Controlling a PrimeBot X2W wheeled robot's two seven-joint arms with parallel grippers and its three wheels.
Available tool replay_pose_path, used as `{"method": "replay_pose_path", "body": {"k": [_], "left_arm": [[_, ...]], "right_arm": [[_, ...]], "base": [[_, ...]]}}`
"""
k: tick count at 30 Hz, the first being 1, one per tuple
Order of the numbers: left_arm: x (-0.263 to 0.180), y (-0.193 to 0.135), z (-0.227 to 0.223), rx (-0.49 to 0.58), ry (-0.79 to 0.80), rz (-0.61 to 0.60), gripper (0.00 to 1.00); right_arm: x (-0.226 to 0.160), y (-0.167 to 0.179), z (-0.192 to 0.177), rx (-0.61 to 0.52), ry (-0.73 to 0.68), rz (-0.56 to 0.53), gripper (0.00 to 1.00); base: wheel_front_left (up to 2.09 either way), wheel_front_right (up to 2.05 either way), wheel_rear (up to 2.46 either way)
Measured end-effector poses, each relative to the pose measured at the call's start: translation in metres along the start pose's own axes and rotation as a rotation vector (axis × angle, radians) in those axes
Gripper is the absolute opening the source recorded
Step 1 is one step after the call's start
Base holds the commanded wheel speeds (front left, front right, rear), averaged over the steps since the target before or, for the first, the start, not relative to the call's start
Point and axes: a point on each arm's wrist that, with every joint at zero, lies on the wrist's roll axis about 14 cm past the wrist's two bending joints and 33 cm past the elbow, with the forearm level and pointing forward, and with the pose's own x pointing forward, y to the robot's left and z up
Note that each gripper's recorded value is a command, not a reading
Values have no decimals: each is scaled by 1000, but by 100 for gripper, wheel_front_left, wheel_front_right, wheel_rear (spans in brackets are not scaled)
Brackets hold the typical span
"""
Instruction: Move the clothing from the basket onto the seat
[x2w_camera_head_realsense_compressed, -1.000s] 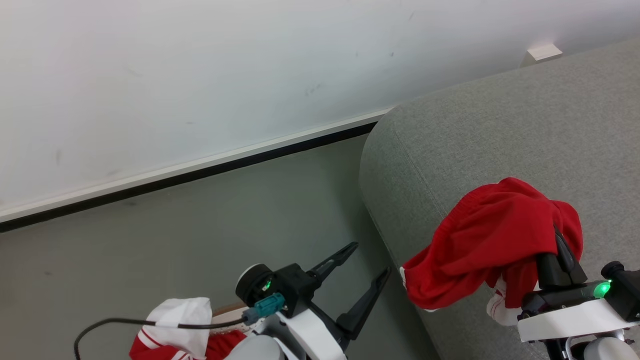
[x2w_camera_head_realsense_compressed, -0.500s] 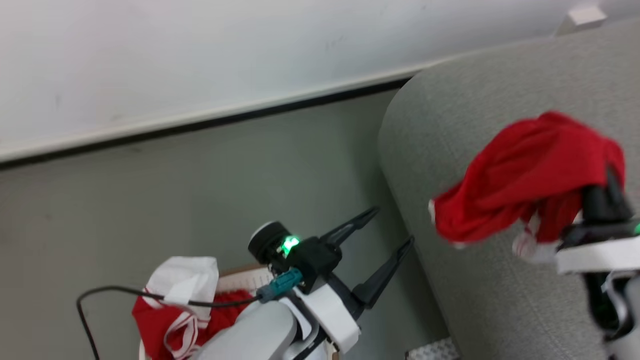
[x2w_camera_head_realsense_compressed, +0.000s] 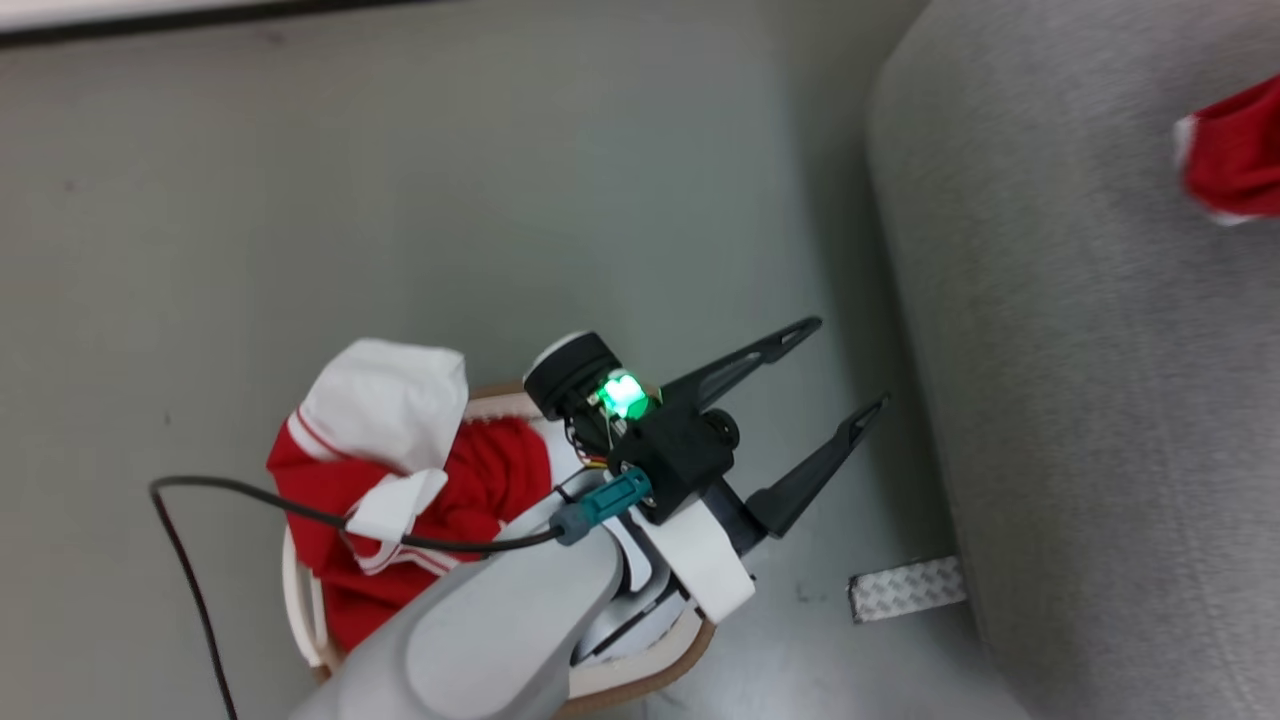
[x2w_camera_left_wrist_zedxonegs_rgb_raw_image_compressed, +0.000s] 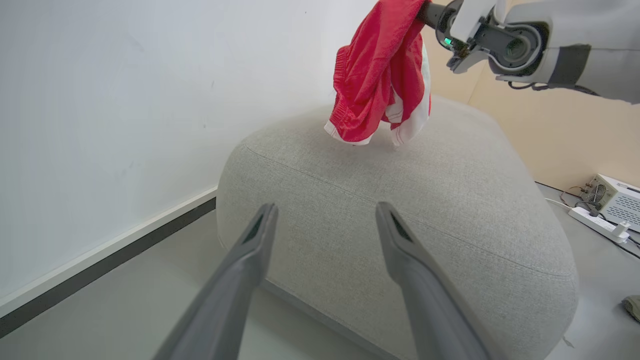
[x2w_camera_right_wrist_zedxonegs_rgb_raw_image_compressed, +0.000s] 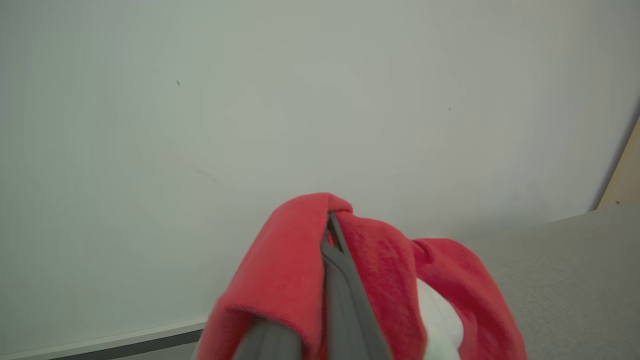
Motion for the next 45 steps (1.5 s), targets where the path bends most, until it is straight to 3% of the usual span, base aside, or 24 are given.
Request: {"method": "replay_pose_path", "body": {"k": [9, 13, 17, 19, 20, 21, 22, 30, 42, 45], "left_arm": [[-22, 36, -46, -49, 74, 88, 100], [-33, 46, -56, -53, 102, 126, 100], [-35, 49, -48, -42, 96, 150, 100], [-36, 49, -44, -37, 96, 155, 100], [-37, 49, -43, -36, 99, 159, 100], [-38, 48, -42, -34, 99, 163, 100], [-39, 47, -39, -31, 97, 166, 100], [-53, 33, -7, -26, 71, 225, 100], [-102, 28, 88, 103, -70, 425, 100], [-119, 28, 111, 138, -111, 487, 100]], "right_arm": [[43, -25, -73, -98, 179, -74, 0], [33, -23, -125, -172, 355, -57, 0], [17, -36, -145, -230, 488, -69, 2], [15, -34, -144, -231, 498, -66, 16], [15, -32, -142, -228, 497, -62, 42], [14, -29, -140, -230, 496, -51, 87], [13, -26, -138, -233, 496, -41, 100], [-9, -6, -102, -288, 472, 65, 100], [-37, 54, 53, -256, 62, 287, 100], [-54, 75, 72, -224, -2, 348, 100]], "base": [[0, 0, 0], [0, 0, 0], [0, 0, 0], [0, 0, 0], [0, 0, 0], [0, 0, 0], [0, 0, 0], [0, 0, 0], [0, 0, 0], [0, 0, 0]]}}
